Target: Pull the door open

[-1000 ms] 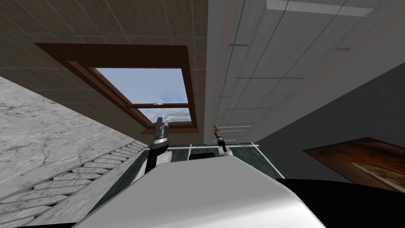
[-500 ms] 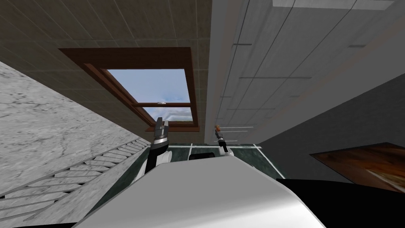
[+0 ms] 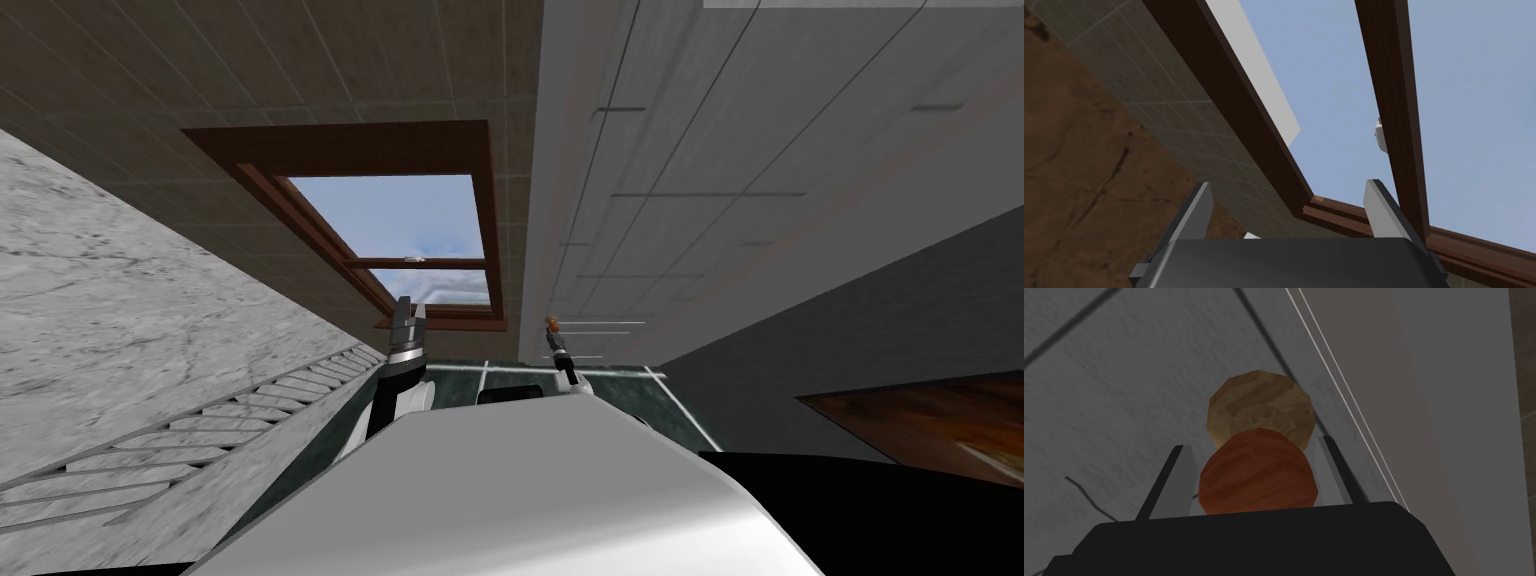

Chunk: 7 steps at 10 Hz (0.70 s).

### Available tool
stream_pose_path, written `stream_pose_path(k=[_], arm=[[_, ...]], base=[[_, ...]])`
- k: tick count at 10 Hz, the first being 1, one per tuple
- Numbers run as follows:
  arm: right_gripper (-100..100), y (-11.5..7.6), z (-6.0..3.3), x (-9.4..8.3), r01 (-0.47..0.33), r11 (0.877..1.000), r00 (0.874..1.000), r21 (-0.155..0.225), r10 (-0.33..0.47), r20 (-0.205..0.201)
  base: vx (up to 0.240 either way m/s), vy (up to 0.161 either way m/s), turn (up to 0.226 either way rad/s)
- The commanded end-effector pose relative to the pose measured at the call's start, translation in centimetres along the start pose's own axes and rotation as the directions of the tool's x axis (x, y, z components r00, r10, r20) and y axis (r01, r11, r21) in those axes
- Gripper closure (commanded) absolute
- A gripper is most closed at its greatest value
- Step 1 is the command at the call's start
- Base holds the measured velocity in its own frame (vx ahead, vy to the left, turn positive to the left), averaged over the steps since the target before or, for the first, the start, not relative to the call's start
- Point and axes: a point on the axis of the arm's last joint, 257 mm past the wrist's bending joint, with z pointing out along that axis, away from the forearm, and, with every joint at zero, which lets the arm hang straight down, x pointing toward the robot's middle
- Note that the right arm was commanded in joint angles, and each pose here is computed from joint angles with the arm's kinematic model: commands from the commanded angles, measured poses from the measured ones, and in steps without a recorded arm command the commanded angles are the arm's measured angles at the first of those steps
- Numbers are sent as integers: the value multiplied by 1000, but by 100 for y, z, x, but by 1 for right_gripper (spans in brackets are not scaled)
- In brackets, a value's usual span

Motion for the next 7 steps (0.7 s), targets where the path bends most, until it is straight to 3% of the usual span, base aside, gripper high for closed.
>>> stream_pose_path(k=[1, 5, 7], arm=[[100, -69, 11, -81, -40, 999, 999, 9, 40, 15], [100, -168, 1, -144, -151, 988, 988, 22, 151, 30], [100, -168, 1, -144, -168, 986, 985, 22, 167, 30]], base=[[-10, 3, 56], [-25, 1, 80], [-14, 5, 21]])
